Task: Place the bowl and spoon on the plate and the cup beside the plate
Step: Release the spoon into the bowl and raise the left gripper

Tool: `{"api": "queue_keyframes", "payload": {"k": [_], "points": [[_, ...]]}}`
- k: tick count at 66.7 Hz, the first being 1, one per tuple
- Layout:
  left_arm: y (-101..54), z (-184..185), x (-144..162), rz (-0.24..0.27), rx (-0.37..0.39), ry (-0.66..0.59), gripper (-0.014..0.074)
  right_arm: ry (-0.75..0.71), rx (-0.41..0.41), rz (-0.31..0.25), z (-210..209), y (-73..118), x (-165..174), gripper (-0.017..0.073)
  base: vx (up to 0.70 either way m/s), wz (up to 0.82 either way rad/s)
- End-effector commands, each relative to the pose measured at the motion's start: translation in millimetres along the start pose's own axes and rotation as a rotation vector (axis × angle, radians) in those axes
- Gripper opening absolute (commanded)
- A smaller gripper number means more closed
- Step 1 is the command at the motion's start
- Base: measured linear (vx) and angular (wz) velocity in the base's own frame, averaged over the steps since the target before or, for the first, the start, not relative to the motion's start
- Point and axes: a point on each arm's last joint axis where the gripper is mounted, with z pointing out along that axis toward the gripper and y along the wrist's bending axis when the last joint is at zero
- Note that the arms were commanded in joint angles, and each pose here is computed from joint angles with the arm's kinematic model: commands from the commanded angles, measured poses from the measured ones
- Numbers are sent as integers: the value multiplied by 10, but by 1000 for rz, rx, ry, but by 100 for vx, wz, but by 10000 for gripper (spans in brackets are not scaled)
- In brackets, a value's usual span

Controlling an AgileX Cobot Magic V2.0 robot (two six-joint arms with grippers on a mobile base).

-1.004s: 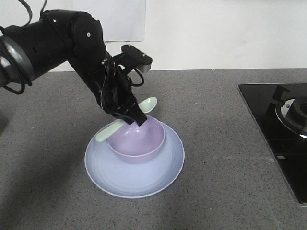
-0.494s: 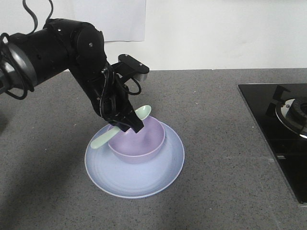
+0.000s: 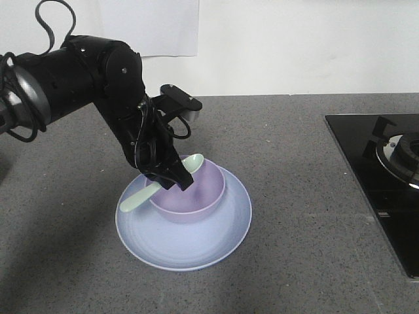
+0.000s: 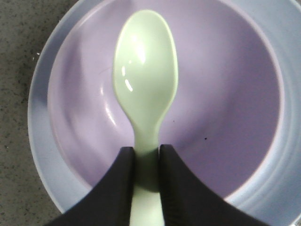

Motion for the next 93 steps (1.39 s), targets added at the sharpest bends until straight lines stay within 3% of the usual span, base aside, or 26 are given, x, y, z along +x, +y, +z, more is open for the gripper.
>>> {"api": "queue_keyframes", "payload": {"k": [1, 20, 41, 56, 63, 67, 71, 80, 86, 93], "points": [[-89, -327, 2, 6, 7, -90, 29, -79, 24, -9, -38, -35, -87, -9, 0, 0], [-90, -327, 1, 6, 9, -91, 116, -79, 24, -9, -38, -35, -86, -9, 0, 0], [-105, -355, 9, -1, 19, -96, 304, -77, 21, -7, -38, -32, -85, -9, 0, 0], [-140, -635, 47, 21, -6, -190, 316, -79, 18, -4, -38, -29, -86, -9, 0, 0], [-105, -970, 81, 40, -118, -279, 314, -84, 14, -2, -38, -26, -91, -9, 0, 0], [-64, -1256, 119, 13, -219, -343, 313, -85, 0, 5, -38, -13, -92, -9, 0, 0], [-20, -1511, 163, -34, -314, -401, 313, -82, -15, 12, -38, 1, -89, -9, 0, 0], [133, -2145, 378, -146, -633, -530, 313, -86, -25, 12, -23, 13, -96, -9, 0, 0], [229, -2468, 571, -226, -806, -587, 313, -104, -23, 12, -24, 12, -112, -9, 0, 0], [394, -2708, 827, -325, -912, -612, 313, -112, -28, 15, -25, 16, -120, -7, 0, 0]]}}
